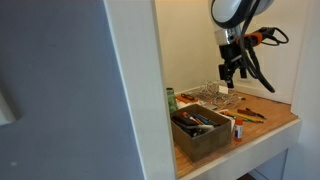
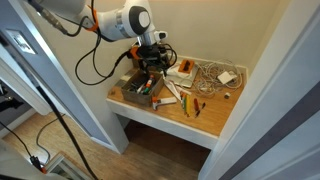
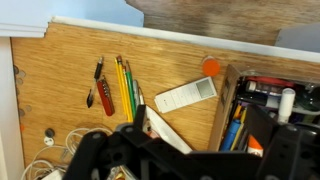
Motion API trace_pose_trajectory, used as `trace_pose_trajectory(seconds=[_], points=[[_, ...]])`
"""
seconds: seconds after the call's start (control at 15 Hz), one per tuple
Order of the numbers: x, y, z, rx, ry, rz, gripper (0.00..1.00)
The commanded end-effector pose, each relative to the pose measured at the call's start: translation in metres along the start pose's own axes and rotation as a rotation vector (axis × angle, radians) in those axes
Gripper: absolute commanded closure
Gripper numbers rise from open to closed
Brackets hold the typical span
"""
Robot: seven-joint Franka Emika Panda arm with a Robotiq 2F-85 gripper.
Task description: Pick up the white pencil with an eraser from the cardboard box and put it on the shelf
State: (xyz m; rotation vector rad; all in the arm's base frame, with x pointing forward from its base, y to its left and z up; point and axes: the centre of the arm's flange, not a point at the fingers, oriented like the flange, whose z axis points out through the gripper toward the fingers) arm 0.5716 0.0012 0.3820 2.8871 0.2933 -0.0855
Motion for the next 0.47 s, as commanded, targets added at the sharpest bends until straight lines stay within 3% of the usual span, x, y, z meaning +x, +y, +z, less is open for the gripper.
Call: trace_pose_trajectory(seconds=[0.0, 0.4], points=[[-0.005, 0.002, -0.008, 0.014, 0.009, 0.016, 0.00], [-0.019, 0.002, -0.019, 0.031, 0.024, 0.032, 0.00]])
